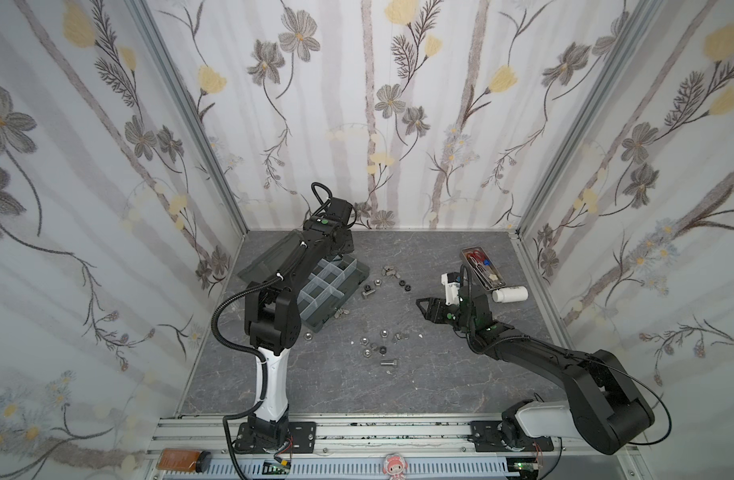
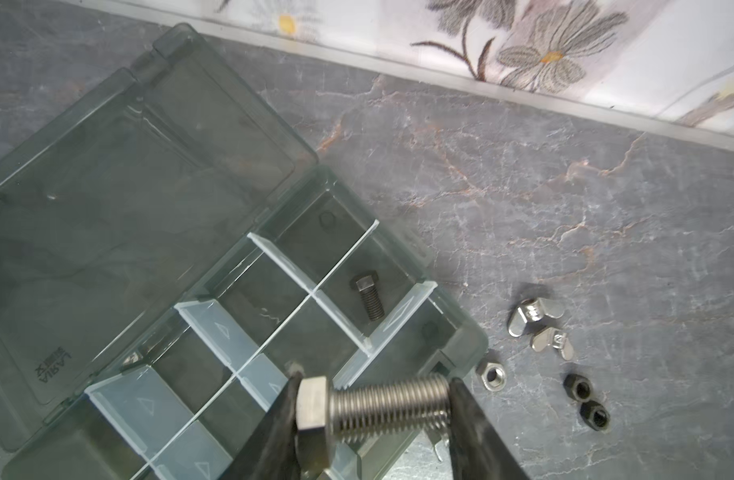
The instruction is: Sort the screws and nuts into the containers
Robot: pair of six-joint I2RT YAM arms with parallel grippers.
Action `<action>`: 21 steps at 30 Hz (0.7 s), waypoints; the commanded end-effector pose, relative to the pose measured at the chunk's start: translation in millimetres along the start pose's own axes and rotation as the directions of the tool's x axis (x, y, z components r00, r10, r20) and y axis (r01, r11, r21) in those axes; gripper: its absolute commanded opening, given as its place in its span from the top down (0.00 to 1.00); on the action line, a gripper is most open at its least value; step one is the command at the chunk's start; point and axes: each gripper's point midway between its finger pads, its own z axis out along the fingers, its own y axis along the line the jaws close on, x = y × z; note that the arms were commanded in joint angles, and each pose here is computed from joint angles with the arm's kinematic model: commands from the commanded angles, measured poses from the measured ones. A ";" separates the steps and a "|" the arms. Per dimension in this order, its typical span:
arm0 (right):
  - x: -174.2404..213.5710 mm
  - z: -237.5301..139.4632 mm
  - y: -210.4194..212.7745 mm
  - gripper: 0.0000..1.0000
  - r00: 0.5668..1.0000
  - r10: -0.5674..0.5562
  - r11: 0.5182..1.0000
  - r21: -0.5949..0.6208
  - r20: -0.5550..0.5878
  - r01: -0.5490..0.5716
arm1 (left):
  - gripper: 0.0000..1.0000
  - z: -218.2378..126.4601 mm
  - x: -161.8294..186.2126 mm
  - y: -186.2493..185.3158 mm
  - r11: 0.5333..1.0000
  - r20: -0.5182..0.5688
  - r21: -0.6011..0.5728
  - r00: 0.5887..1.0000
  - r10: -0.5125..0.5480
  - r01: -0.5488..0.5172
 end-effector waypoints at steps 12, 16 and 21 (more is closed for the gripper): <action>-28.4 -15.5 15.2 0.32 0.996 0.077 0.997 -0.003 -0.052 -0.077 | 0.57 -19.1 -24.1 -8.3 0.999 0.034 0.035 0.999 -0.008 0.007; -40.5 -13.5 13.9 0.33 0.994 0.101 0.995 0.019 -0.048 -0.101 | 0.57 -15.4 -8.5 -4.2 0.999 0.020 0.045 1.000 -0.022 0.021; -47.8 -12.8 -0.3 0.35 0.995 0.095 0.993 0.079 -0.033 -0.092 | 0.59 -24.8 -19.5 -2.5 0.996 0.070 0.053 0.995 -0.070 0.066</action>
